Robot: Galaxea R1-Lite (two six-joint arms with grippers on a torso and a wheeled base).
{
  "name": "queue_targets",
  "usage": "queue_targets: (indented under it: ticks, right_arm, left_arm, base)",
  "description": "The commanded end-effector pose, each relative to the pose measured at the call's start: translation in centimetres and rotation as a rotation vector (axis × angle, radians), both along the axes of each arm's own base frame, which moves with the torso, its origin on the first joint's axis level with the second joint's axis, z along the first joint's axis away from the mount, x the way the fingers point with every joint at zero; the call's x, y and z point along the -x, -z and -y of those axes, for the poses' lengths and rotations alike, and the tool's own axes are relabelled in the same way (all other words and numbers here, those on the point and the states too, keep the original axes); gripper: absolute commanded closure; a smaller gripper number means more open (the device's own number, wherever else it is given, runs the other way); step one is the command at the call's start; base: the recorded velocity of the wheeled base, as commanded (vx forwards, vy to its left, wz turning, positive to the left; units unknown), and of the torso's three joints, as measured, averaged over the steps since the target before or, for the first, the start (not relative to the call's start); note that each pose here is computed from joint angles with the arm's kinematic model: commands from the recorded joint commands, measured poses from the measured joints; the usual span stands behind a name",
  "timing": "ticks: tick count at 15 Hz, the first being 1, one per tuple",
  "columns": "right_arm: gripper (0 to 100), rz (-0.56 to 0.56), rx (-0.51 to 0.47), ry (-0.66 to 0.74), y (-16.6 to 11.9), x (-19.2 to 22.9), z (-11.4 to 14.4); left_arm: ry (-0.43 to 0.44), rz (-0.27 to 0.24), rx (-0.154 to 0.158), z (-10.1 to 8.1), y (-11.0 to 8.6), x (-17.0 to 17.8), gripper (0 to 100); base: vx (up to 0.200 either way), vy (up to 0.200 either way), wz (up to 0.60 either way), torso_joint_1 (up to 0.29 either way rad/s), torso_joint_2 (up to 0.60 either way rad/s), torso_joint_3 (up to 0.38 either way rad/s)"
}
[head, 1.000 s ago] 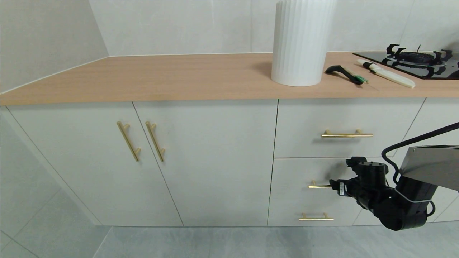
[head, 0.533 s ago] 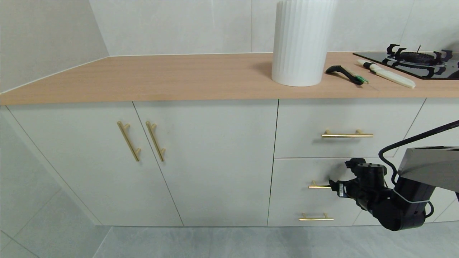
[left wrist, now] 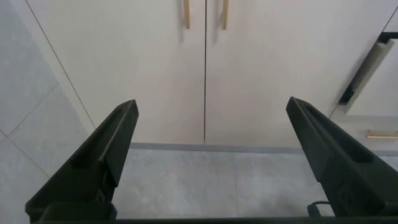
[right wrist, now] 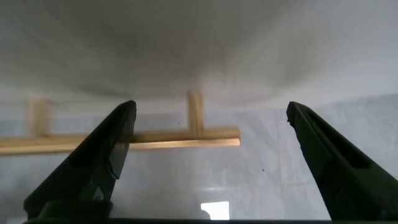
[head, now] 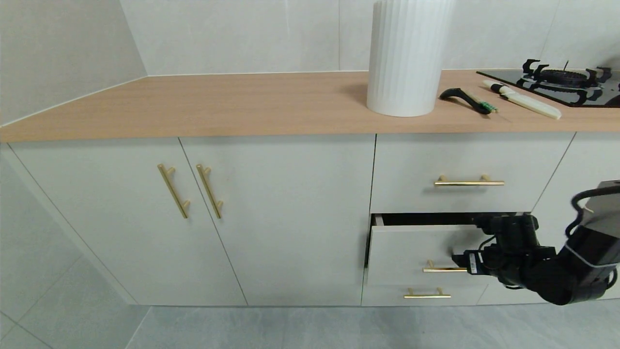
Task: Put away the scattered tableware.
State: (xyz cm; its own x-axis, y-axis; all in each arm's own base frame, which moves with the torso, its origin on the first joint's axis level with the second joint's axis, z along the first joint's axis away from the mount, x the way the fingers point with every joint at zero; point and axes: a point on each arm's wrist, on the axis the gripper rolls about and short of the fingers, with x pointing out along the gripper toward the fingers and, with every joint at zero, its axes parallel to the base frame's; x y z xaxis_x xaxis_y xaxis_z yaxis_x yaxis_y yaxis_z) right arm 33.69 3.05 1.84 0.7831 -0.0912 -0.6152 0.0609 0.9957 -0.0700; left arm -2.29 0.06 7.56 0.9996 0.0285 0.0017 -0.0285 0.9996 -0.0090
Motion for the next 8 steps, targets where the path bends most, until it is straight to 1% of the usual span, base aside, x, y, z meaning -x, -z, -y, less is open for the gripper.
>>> queue_targets:
  ticks: [1, 2, 3, 4, 6, 8]
  right_arm:
    - [0, 0.064, -0.069, -0.112, -11.0, 5.5, -0.6]
    - [0, 0.071, -0.109, -0.165, -13.9, 7.3, -0.8]
    - [0, 0.087, -0.129, -0.197, -15.4, 8.3, -0.9]
    - [0, 0.11, -0.135, -0.214, -16.0, 8.7, -1.2]
    - [0, 0.097, -0.137, -0.22, -15.4, 8.2, -1.5]
    - [0, 0.089, -0.134, -0.208, -13.3, 6.1, -1.9]
  left_arm:
    - [-0.001, -0.002, 0.0, 0.0, 0.0, 0.0, 0]
    - [-0.001, -0.002, 0.0, 0.0, 0.0, 0.0, 0]
    - [-0.001, -0.002, 0.0, 0.0, 0.0, 0.0, 0]
    - [-0.001, -0.002, 0.0, 0.0, 0.0, 0.0, 0]
    - [-0.001, -0.002, 0.0, 0.0, 0.0, 0.0, 0]
    - [-0.001, -0.002, 0.0, 0.0, 0.0, 0.0, 0]
  base:
    - [0.0, 0.0, 0.0, 0.0, 0.0, 0.0]
    - [0.0, 0.0, 0.0, 0.0, 0.0, 0.0]
    - [0.0, 0.0, 0.0, 0.0, 0.0, 0.0]
    - [0.0, 0.0, 0.0, 0.0, 0.0, 0.0]
    - [0.0, 0.0, 0.0, 0.0, 0.0, 0.0]
    - [0.0, 0.0, 0.0, 0.0, 0.0, 0.0]
